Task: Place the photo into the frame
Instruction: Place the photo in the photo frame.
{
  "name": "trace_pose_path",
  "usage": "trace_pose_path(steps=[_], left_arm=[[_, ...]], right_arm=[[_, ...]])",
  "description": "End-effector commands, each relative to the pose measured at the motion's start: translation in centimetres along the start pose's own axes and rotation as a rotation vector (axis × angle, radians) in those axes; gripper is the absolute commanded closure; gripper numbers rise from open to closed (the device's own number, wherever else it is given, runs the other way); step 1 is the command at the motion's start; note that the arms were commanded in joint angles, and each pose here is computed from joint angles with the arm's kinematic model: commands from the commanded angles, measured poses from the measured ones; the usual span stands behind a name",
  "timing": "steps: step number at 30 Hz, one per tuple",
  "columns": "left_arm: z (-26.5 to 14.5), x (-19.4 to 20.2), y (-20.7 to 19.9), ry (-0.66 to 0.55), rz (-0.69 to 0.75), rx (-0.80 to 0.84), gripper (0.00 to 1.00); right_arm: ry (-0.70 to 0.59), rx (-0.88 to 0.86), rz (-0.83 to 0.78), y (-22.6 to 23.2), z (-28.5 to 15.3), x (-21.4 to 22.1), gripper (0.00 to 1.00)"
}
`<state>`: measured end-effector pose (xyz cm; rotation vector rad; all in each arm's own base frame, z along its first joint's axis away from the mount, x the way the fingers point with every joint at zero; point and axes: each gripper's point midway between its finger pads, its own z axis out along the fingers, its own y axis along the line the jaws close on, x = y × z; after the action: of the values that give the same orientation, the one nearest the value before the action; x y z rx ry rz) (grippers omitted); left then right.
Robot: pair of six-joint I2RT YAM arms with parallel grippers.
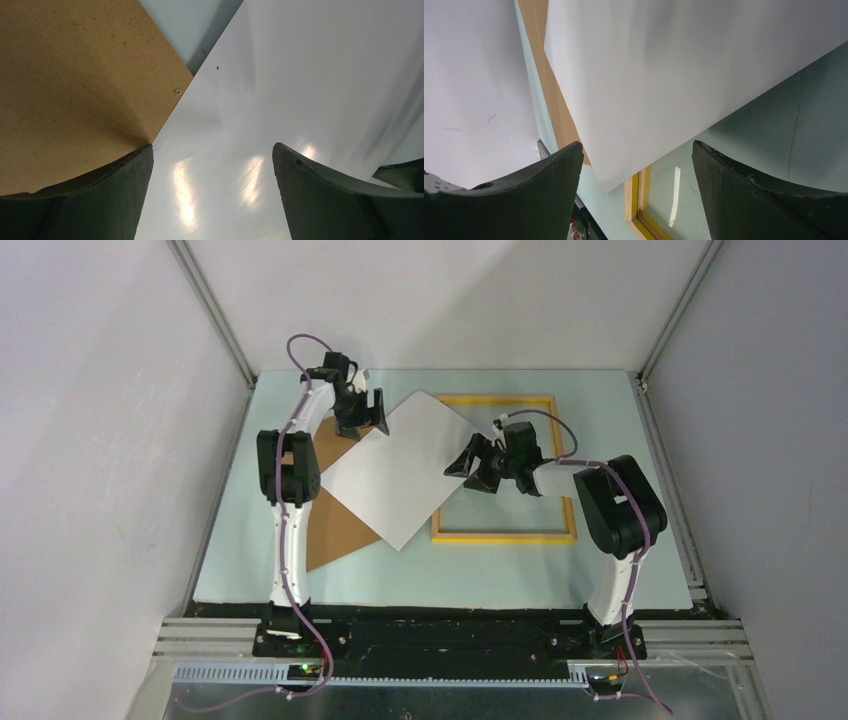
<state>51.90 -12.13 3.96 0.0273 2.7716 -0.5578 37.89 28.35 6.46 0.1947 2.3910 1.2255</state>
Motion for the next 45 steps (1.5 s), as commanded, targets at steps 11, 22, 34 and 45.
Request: trace_pose_path(steps=[11,22,34,45], left_arm=[[-0.3,3.2,-1.4,0.075,-0.051,0.086,0.07],[-0.8,4.6,-1.4,0.084,-0.063,0.087,0.08],[-1.3,6.5,-1.8,0.098,-0.07,0.088,0.09],[-1.8,8.6,-2.7,0.104,-0.063,0.085,0.09]], right_arm=[[-0.012,-0.046,0.008,0.6,0.5,-0.3,0.17],[-0.026,-0.063,0.021,0.7,0.0,-1.0,0.18],[-0.096,-0.092,0.009,1.5,-1.9,-3.0,0.18],[-0.134,-0.119,0.011,1.9,-3.0,-4.2,0.18]])
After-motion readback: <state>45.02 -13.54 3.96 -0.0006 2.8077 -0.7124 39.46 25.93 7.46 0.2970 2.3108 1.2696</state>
